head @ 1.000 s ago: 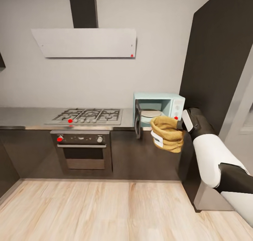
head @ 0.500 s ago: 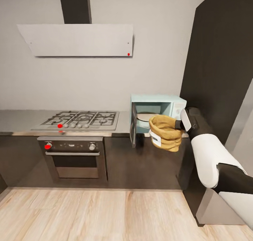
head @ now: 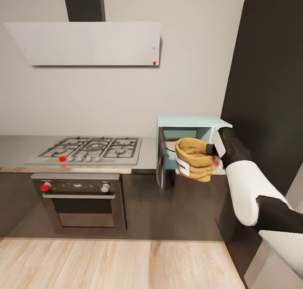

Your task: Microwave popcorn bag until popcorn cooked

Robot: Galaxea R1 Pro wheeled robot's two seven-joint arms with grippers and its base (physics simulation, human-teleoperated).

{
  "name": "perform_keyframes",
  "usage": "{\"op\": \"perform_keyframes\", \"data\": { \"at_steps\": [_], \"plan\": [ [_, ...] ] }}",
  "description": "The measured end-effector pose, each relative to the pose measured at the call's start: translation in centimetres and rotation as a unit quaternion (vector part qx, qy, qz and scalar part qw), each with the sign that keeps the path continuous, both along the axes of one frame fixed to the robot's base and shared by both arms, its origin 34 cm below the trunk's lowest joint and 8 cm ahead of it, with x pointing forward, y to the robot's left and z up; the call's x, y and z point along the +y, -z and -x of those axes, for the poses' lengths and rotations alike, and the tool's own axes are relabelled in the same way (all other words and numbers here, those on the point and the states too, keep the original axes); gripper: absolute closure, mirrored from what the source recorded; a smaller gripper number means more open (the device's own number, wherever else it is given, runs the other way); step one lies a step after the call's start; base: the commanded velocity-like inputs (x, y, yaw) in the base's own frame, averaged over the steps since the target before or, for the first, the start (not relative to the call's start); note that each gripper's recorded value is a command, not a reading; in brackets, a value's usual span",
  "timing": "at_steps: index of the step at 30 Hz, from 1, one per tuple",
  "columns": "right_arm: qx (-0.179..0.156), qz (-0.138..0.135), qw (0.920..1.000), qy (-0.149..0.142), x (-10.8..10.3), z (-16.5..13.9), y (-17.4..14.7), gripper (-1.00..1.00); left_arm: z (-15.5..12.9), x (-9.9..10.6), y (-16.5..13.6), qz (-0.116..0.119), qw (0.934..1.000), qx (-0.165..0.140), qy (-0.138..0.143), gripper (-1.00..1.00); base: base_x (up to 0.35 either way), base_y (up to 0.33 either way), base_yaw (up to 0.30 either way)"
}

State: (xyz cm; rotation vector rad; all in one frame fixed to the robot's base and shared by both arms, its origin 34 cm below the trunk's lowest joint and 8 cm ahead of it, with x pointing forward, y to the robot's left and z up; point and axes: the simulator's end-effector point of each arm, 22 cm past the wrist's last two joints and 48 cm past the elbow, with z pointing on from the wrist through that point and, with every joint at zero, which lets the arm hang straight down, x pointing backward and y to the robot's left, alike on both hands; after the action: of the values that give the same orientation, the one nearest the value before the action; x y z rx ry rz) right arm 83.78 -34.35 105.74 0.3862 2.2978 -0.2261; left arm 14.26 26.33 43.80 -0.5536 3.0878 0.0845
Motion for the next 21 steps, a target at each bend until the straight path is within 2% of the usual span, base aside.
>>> {"op": "perform_keyframes", "data": {
  "at_steps": [7, 14, 21],
  "plan": [
    [0.0, 0.0, 1.0, 0.0, 0.0, 0.0, 0.0, 1.0, 0.0, 0.0, 0.0, 0.0, 1.0, 0.0, 0.0, -1.0, 0.325, 0.0, 0.0],
    [-0.002, 0.004, 1.0, 0.002, -0.2, 0.0, -0.2, 1.0, -0.3, 0.0, 0.0, 0.0, 1.0, -0.004, -0.002, -1.0, 0.0, 0.0, 0.0],
    [-0.02, 0.002, 0.9998, 0.003, -0.2, -0.2, -1.6, 1.0, -0.3, 0.0, 0.0, 0.0, 1.0, -0.004, -0.002, -1.0, 0.0, 0.0, 0.0]
  ]
}}
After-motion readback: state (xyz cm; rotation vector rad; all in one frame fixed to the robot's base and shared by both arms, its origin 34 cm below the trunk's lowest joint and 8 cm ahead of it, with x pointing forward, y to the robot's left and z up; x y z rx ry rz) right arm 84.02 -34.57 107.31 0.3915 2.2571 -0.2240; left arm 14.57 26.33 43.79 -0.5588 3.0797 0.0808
